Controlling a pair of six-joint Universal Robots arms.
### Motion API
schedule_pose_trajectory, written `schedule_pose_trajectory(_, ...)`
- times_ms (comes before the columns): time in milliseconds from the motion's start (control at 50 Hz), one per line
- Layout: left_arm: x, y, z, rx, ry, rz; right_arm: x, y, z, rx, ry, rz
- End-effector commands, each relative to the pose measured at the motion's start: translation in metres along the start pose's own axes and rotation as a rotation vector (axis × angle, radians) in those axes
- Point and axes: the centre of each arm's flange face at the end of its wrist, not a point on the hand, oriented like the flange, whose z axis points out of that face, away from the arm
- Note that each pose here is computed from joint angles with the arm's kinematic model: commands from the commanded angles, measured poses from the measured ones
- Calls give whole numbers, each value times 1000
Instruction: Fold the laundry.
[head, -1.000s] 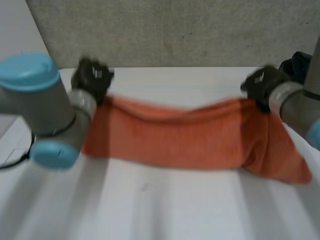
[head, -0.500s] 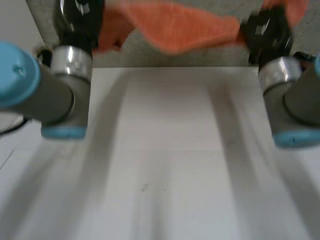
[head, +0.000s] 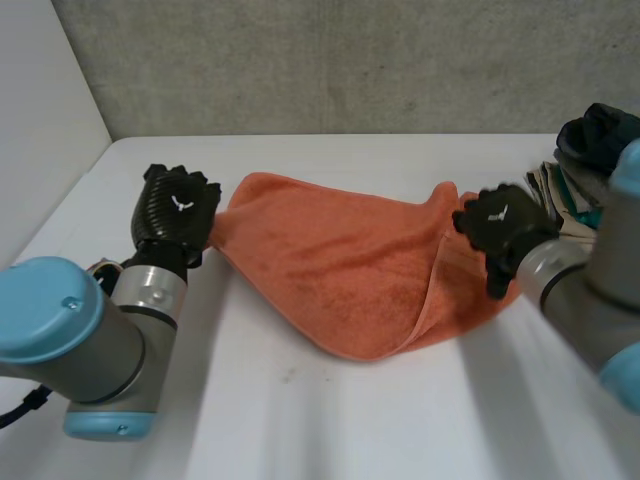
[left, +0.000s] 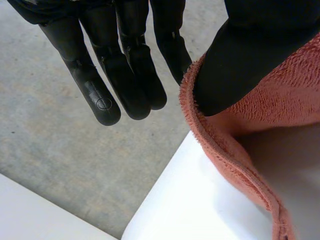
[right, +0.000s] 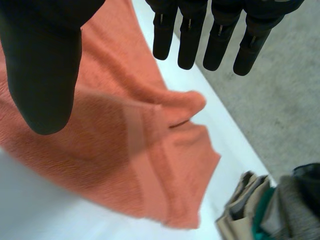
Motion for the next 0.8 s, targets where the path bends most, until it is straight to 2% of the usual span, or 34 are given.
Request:
schedule_pose_trajectory(20,-14,-8,-11,14,-26,-2,35,-24,7,94,-82,-94)
schedule_pose_trajectory(160,-13,-10,-18,21,-10,-2,26,-16,51,185,-198,-183)
schedule_pose_trajectory(380,-11,-10,-19,27,9,-3,4,31,114,139,-257,-253)
schedule_pose_trajectory(700,-13,-7,-18,21,2,-2,-5,68,150,110,-270,-276)
schedule_pose_trajectory(800,-17,-11,-17,25,-9,-1,16,44,145,156,-179,-310)
